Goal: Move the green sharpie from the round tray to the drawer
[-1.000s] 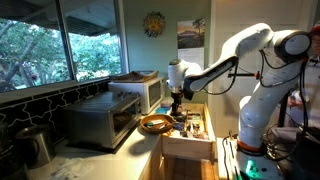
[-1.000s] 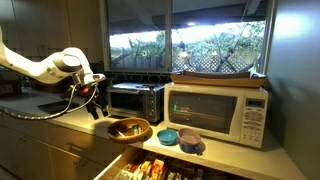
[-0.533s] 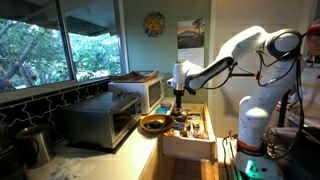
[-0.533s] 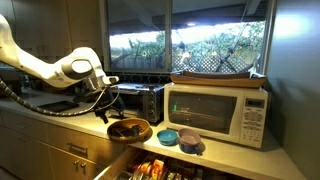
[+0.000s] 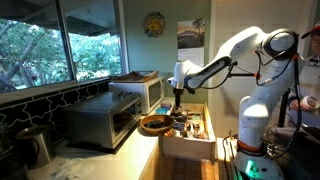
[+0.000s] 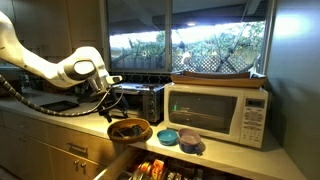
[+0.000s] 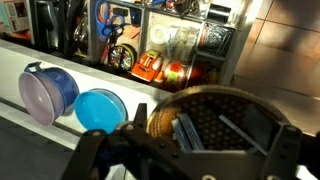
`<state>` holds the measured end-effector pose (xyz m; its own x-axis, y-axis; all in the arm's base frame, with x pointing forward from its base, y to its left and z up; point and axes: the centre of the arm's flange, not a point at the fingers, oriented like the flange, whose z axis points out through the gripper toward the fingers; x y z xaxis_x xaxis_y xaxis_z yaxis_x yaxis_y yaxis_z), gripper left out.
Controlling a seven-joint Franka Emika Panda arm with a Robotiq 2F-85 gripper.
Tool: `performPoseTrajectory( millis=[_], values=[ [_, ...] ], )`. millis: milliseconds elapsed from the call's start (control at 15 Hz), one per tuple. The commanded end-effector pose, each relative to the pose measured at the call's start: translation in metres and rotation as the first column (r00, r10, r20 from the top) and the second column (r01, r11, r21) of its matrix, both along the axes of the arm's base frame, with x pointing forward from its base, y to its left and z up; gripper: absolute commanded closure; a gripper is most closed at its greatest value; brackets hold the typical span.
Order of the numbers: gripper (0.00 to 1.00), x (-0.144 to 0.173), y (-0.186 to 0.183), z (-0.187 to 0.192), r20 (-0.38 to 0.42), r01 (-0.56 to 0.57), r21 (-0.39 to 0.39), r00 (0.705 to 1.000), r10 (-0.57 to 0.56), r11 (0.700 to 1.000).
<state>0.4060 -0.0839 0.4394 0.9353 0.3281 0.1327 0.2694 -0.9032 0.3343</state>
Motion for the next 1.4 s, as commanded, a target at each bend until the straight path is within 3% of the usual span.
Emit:
performPoseTrajectory(
  millis=[0,333,533,600,933,1000,1267,1333],
  values=[
    [0.00,0.027,-0.029,-0.009,0.031,-0.049,-0.006,0.998,0.049,0.999],
    [0.00,0.064,-0.064,-0.026,0.000,-0.234,0.166,0.972,0.237,0.958],
    [0.00,0.082,-0.068,-0.036,-0.010,-0.272,0.260,0.959,0.284,0.926],
    [0.00,0.060,-0.054,-0.033,0.016,-0.249,0.199,0.968,0.251,0.948],
    [0.00,0.074,-0.056,-0.037,0.012,-0.270,0.234,0.961,0.275,0.934],
    [0.00,0.082,-0.053,-0.043,0.041,-0.295,0.235,0.955,0.294,0.926],
    [0.00,0.109,-0.039,-0.056,0.084,-0.334,0.158,0.942,0.325,0.929],
    [0.14,0.114,-0.034,-0.059,0.088,-0.331,0.146,0.943,0.321,0.932]
  ],
)
